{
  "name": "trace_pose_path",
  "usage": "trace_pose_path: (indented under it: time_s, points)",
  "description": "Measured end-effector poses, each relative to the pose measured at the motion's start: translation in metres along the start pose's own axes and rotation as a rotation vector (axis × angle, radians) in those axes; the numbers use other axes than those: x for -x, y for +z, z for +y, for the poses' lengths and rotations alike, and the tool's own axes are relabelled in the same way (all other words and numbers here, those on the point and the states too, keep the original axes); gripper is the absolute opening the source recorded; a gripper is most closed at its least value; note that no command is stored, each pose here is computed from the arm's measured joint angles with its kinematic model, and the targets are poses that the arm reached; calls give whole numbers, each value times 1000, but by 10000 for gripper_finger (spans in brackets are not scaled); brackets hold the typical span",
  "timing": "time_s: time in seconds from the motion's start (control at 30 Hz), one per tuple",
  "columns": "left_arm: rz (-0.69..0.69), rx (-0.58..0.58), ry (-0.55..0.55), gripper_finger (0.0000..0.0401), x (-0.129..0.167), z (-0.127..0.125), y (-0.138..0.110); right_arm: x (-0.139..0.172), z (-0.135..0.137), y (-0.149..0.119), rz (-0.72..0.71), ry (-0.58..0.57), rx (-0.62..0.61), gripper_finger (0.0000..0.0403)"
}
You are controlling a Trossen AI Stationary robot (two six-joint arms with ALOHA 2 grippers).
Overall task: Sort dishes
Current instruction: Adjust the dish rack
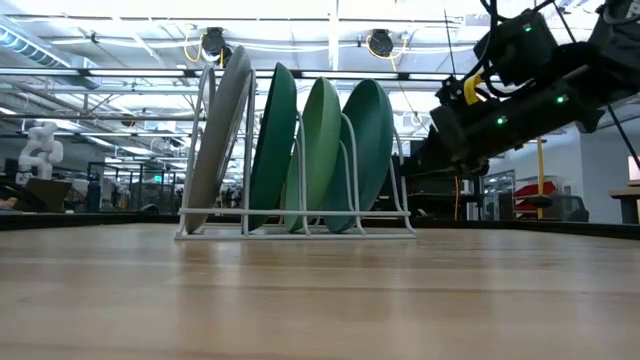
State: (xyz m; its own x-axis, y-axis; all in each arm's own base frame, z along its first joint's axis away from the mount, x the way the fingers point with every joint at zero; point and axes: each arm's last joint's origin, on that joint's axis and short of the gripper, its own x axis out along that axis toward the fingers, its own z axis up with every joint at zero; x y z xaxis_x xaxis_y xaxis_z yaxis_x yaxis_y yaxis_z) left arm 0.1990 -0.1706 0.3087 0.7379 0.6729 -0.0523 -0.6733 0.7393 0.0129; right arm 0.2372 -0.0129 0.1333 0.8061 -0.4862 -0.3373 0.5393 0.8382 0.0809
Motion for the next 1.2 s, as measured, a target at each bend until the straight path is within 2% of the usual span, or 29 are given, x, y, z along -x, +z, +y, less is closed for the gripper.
trace_pose_path:
  time_s: [0.6,1.2]
  points:
    - [-1,11,21,155,-6,0,0,-3,2,5,28,300,52,155]
    - [0,13,21,155,-6,0,1,5,17,1,73,501,63,155]
